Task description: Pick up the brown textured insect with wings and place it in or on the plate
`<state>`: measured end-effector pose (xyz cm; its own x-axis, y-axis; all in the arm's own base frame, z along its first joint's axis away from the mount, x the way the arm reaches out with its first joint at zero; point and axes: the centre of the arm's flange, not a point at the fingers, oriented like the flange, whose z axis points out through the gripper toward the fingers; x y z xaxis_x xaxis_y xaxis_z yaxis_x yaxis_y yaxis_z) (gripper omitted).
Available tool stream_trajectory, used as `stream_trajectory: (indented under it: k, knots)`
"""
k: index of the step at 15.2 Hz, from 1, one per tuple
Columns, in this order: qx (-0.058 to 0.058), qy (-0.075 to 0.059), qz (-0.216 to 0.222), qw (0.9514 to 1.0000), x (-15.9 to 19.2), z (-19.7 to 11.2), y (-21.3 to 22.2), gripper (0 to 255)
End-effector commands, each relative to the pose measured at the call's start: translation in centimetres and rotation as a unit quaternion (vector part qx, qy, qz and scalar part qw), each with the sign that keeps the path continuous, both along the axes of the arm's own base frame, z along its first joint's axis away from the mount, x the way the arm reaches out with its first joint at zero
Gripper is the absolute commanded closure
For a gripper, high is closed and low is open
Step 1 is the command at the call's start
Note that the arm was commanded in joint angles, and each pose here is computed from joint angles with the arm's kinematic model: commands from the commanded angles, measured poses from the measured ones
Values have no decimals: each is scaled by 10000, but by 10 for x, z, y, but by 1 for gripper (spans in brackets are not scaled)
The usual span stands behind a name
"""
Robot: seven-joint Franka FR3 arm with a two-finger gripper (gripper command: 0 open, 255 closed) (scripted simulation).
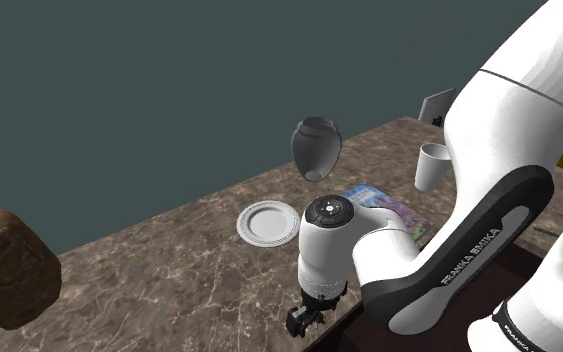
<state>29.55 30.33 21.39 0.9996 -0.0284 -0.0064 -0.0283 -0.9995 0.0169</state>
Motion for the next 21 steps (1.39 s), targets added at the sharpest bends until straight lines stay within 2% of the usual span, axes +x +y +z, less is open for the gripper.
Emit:
stream_trajectory:
  k: [1,5,6,15,21]
  knots:
    - [1,-1,1,10000,0,-1,0,0]
    - [1,-1,1,10000,0,-1,0,0]
    - [1,-1,1,10000,0,-1,0,255]
    - [1,-1,1,10000,0,-1,0,255]
    - [1,-1,1,10000,0,30,0,255]
